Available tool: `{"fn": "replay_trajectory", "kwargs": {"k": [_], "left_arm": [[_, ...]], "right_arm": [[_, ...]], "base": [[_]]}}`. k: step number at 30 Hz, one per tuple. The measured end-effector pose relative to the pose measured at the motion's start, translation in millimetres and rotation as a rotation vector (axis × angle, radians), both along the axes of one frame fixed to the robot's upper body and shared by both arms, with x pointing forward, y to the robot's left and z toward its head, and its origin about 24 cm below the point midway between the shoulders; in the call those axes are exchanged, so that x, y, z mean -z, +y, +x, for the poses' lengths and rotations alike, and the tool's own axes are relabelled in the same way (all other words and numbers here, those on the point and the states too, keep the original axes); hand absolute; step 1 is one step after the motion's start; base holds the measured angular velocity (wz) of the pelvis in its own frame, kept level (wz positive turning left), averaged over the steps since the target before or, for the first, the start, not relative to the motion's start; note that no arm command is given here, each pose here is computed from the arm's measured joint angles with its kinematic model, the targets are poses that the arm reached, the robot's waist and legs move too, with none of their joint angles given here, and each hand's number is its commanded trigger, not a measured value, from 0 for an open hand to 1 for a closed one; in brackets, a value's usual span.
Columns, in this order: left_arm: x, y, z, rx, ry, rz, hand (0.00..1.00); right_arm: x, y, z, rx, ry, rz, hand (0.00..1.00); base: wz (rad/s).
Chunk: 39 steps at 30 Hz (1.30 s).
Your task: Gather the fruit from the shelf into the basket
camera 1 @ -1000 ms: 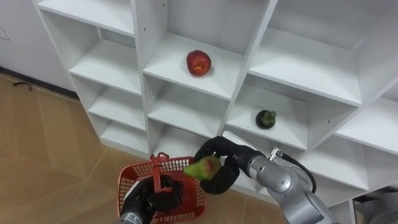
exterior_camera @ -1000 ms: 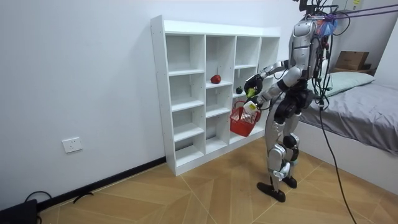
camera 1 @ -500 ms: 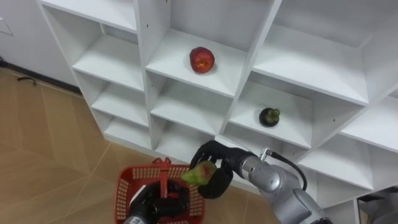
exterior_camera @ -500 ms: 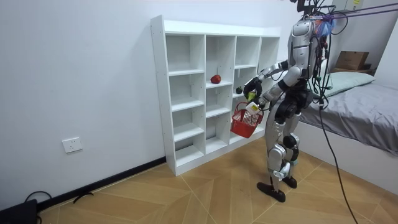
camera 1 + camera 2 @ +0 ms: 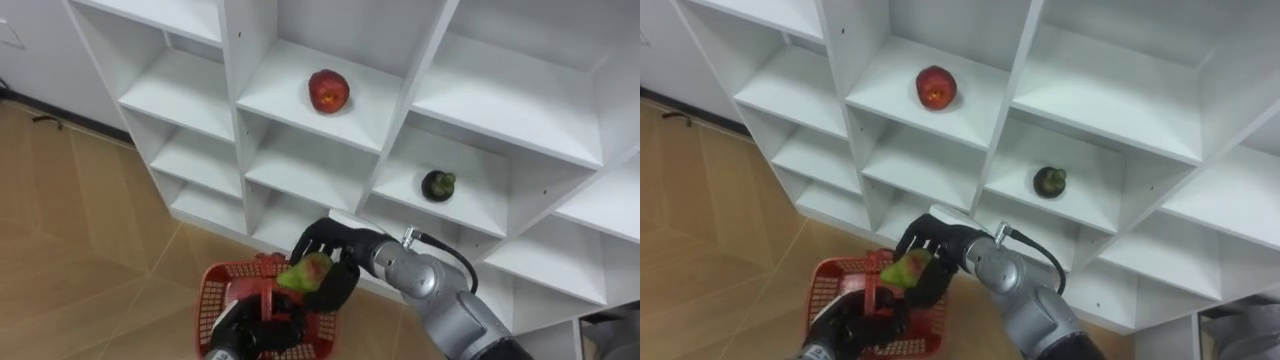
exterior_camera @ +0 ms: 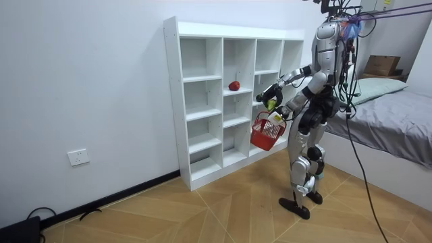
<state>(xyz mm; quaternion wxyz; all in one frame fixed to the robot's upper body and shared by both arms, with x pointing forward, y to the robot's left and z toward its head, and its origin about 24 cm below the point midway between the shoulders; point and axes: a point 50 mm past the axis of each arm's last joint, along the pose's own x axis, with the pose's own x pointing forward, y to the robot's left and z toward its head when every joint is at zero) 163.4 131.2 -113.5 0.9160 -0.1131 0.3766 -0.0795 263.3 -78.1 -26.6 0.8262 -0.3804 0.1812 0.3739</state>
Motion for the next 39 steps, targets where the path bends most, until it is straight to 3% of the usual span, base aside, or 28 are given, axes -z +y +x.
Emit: {"fn": "replay_trajectory", "kwargs": {"k": [1,39], "left_arm": [[0.3,-0.6,-0.1,0.002,0.002,-0.003,1.0],[7.7,-7.3,-4.6,0.026,0.059,-0.012,1.0]], "right_arm": [[0.2,-0.2,0.0,0.001,0.003,-0.002,0.0],[2.6,0.4,1.5,0.004,0.013,-0.013,0.0]], "base": [[0.0],[0.0]]}}
